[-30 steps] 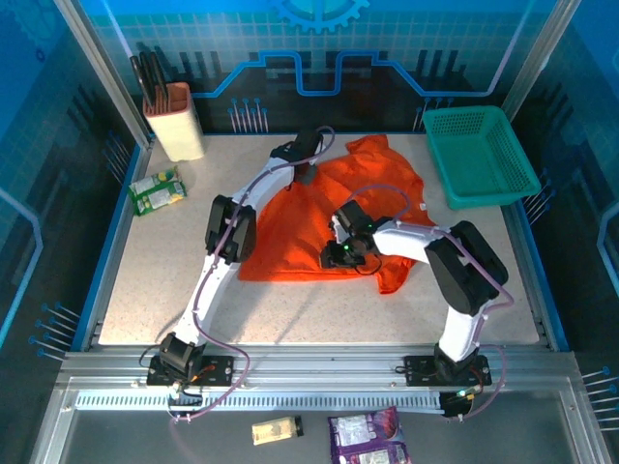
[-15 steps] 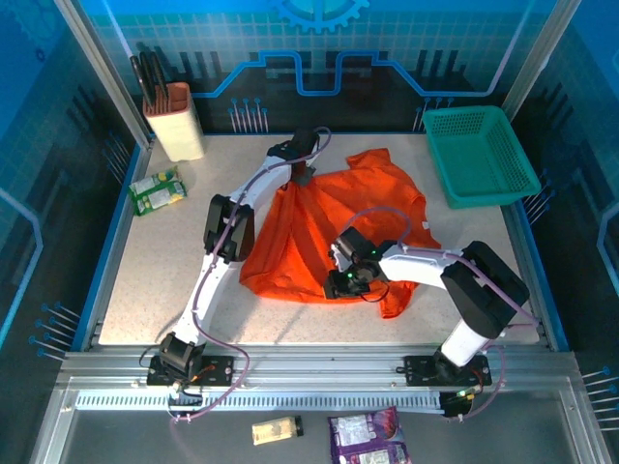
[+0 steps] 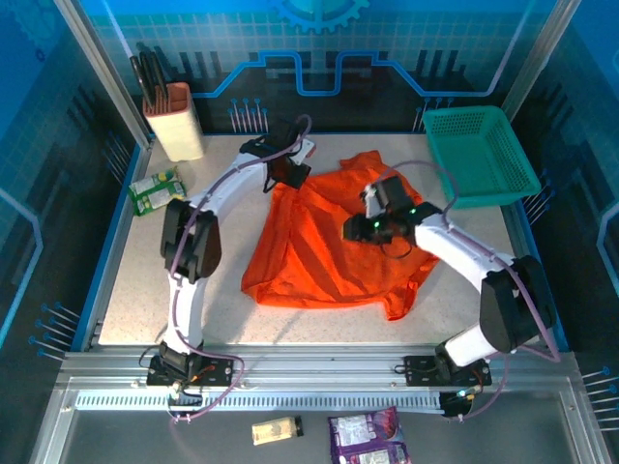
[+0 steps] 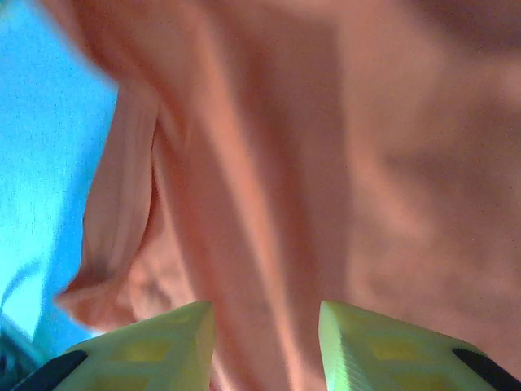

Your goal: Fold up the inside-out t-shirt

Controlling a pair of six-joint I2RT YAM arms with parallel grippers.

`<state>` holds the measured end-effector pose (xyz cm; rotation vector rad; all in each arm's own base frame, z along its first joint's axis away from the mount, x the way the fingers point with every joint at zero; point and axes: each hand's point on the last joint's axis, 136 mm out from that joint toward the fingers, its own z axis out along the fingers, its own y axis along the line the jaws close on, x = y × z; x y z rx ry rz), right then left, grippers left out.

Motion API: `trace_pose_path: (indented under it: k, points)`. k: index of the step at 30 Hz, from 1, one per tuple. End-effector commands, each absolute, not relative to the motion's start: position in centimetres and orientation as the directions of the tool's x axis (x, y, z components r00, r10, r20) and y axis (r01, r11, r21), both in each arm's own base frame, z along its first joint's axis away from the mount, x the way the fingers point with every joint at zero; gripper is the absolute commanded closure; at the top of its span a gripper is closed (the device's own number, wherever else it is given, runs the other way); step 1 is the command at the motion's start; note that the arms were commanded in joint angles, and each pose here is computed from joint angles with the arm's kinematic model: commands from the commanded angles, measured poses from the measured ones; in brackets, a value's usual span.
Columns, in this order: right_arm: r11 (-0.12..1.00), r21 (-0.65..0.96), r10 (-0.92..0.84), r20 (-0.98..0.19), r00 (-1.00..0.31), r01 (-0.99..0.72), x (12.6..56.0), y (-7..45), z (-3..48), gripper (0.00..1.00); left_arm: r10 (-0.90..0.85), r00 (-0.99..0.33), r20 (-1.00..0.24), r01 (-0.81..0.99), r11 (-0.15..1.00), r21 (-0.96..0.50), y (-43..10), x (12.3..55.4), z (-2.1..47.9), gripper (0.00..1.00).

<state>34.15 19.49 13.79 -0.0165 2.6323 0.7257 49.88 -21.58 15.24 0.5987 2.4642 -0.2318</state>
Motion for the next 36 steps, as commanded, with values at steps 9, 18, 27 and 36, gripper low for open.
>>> trace_pose_path:
  k: [9, 18, 27, 36]
  points:
    - [0.972, 0.207, -0.009, -0.437, -0.899, -0.111, 46.9, 12.3, 13.7, 0.52, 0.249, -0.815, -0.524, 0.428, 0.868, -0.253, -21.5, 41.6, 14.1, 1.00]
    - [0.975, 0.141, -0.102, -0.416, -0.904, -0.174, 55.4, 13.6, 8.7, 0.45, 0.229, -0.861, -0.454, 0.394, 0.865, -0.311, -21.5, 37.4, 10.9, 1.00]
    - [0.969, 0.087, -0.168, -0.457, -0.873, -0.232, 60.3, 15.9, 3.6, 0.25, 0.258, -0.875, -0.409, 0.411, 0.843, -0.346, -23.9, 34.4, 9.4, 1.00]
    - [0.976, 0.109, -0.119, -0.452, -0.884, -0.188, 60.5, 15.5, 2.5, 0.85, 0.206, -0.858, -0.470, 0.383, 0.867, -0.319, -22.9, 35.0, 11.3, 1.00]
